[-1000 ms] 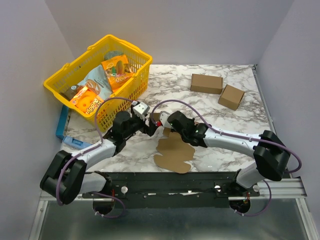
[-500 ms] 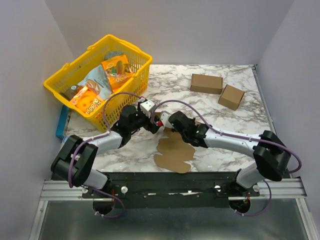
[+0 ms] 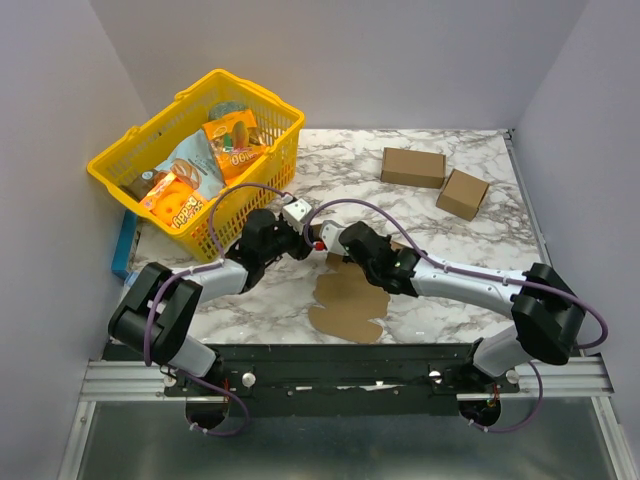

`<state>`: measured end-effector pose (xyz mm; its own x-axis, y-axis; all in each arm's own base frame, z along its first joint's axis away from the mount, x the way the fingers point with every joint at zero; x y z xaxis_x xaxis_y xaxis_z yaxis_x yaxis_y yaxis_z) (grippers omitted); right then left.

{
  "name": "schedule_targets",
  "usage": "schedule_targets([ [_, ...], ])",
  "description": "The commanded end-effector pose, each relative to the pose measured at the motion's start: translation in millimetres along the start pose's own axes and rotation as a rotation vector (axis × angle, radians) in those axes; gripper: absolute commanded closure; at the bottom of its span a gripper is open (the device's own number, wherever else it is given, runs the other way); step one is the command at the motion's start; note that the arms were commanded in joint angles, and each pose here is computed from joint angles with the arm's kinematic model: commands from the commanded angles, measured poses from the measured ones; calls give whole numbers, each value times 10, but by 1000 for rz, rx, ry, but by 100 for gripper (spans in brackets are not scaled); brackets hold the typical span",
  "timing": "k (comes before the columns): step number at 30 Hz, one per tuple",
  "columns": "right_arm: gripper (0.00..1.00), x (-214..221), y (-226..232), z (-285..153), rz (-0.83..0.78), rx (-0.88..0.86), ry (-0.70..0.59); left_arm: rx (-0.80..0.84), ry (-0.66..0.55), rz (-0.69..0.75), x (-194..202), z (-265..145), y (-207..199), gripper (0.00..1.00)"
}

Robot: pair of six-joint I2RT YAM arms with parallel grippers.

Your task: Fold the paper box

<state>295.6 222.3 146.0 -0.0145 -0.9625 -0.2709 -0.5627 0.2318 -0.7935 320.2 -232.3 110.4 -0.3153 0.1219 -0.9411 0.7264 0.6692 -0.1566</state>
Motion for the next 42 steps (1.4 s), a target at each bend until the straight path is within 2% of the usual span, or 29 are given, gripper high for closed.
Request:
schedule_targets([
  [1, 96, -37, -53, -33, 37, 27, -26, -9, -49, 24, -116, -30, 1, 55],
  [2, 92, -40, -61, -33, 41, 32, -27, -7, -48, -4, -107, -32, -13, 55],
  [6, 70, -54, -89, -57, 79, 42, -36, 15, -25, -30, -37, -34, -58, 81],
  [8, 60, -67, -110, -83, 111, 47, -48, 18, -25, -31, -12, -59, -85, 83],
  [9, 51, -75, -122, -97, 128, 49, -53, 22, -37, -24, -41, -74, -104, 84],
  [11, 41, -91, -145, -132, 196, 54, -68, 17, -36, -22, -6, -105, -121, 87],
  [12, 31, -109, -202, -184, 236, 64, -88, 15, -51, -10, -39, -122, -134, 89],
  [16, 18, -159, -369, -391, 472, 83, -142, -5, -72, 12, -42, -182, -164, 98],
  [18, 15, -132, -388, -483, 555, 47, -134, -16, -85, 27, -49, -204, -207, 100],
  [19, 13, -194, -506, -588, 686, 54, -157, -20, -88, 41, -46, -209, -228, 100],
  [21, 12, -127, -471, -680, 795, -4, -108, -51, -106, 56, -70, -224, -257, 100],
  [22, 12, -229, -575, -782, 966, -16, -123, -65, -112, 87, -77, -232, -257, 100],
  [23, 12, -135, -542, -858, 1032, -42, -71, -87, -111, 94, -49, -244, -245, 100],
  [24, 11, -193, -522, -940, 1119, -99, -74, -130, -132, 100, -91, -260, -208, 100],
  [25, 10, -256, -508, -1010, 1286, -132, -68, -142, -137, 105, -95, -265, -221, 100],
  [27, 6, -324, -453, -1180, 1452, -240, -96, -189, -157, 113, -111, -293, -185, 100],
  [28, 6, -397, -437, -1235, 1592, -286, -108, -173, -160, 125, -105, -290, -243, 100],
  [30, 7, -498, -359, -1330, 1740, -407, -196, -202, -164, 136, -105, -296, -226, 100],
  [32, 7, -552, -358, -1346, 1958, -471, -224, -208, -165, 146, -102, -292, -251, 100],
  [33, 8, -475, -211, -1320, 2007, -497, -199, -209, -161, 147, -97, -289, -250, 100],
  [35, 11, -466, -225, -1302, 2139, -522, -200, -211, -164, 150, -94, -301, -262, 100],
  [42, 11, -124, -258, -1083, 2406, -339, -185, -195, -202, 152, -135, -349, -316, 100],
])
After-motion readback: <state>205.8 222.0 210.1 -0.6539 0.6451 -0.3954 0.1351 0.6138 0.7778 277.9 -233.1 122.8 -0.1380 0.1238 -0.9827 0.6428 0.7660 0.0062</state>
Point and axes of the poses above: each gripper's point midway between its finger pads, its own z axis out along the fingers, its own y axis along the line the jaws close on, x = y × z, the point moved 2 cm from there along -z, back along the fingers, and after that the axes turned 5 degrees about -z, right-handed, at the moved point
